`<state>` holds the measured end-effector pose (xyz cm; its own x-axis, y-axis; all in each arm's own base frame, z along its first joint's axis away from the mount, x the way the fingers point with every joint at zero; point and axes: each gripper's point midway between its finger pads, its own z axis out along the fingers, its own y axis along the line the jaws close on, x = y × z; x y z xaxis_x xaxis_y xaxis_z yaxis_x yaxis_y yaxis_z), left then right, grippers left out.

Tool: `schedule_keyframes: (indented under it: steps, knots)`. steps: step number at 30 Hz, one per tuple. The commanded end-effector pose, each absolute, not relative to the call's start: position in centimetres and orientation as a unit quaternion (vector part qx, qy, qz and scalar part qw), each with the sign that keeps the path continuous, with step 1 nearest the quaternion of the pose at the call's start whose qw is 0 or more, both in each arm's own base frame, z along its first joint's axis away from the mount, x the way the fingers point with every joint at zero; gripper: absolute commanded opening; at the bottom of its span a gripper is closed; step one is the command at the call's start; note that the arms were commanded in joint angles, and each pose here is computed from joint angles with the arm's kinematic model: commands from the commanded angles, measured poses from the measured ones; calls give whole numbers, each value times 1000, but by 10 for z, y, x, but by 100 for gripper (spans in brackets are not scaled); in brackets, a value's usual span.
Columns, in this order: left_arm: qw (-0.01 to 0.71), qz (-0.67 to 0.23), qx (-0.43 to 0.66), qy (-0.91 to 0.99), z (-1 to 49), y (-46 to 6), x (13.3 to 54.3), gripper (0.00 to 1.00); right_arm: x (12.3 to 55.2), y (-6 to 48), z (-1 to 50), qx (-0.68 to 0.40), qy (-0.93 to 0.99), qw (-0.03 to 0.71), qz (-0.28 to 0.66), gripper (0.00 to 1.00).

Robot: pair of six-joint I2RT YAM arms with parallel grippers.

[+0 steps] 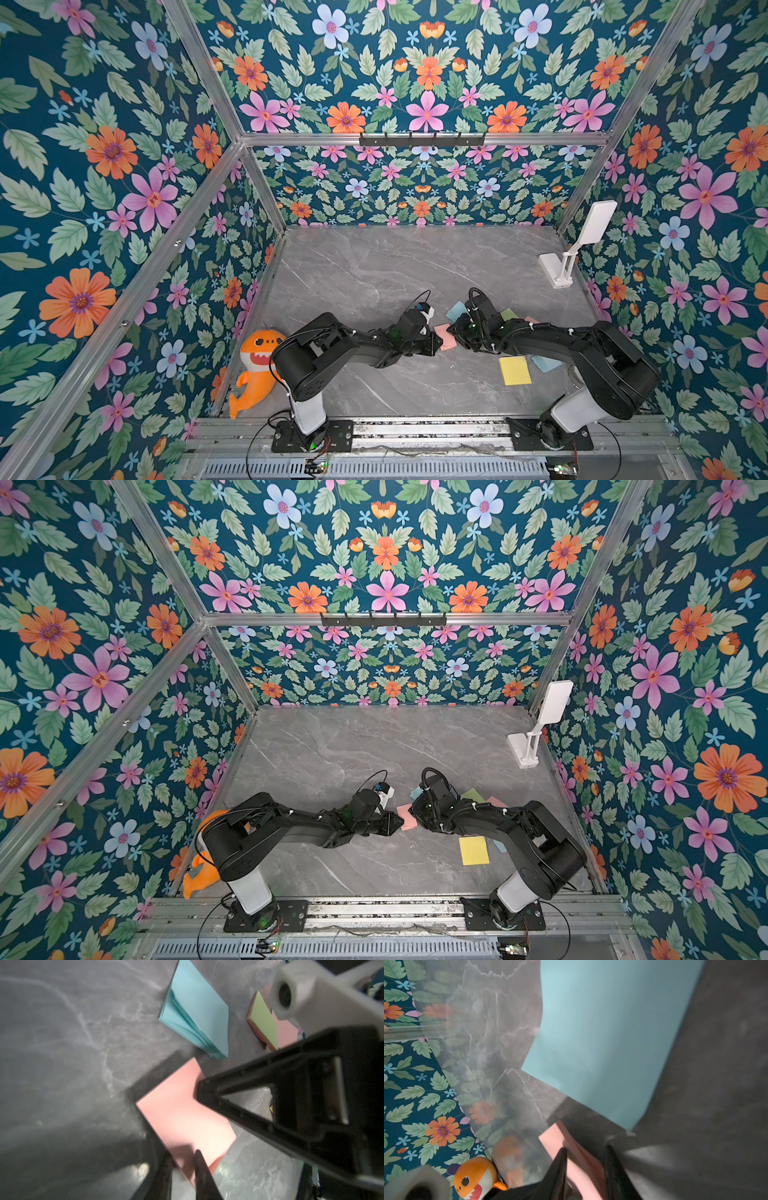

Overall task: Tear off pages from different memo pads
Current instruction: Adjust the memo pad at the center of the board, then pick up the memo pad from the center of the board.

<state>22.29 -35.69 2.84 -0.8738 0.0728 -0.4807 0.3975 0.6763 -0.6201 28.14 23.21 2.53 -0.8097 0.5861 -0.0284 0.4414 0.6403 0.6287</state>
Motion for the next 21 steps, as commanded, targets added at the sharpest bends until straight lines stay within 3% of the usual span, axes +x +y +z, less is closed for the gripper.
schedule_keyframes:
  steps: [1,6,10,16,21]
  knots:
    - [214,-417,131,874,48,-361,216,19,264,236,17,254,917,74,300,33]
    - [234,-388,126,883,57,-346,224,20,235,222,15,237,926,46,289,51]
    - [244,-380,116,885,60,-347,234,21,218,211,18,198,942,35,269,57]
    - [229,-352,99,902,37,-341,236,22,210,208,17,173,939,3,296,55]
    - [217,-379,94,895,34,-350,226,22,216,223,13,177,924,-1,338,46]
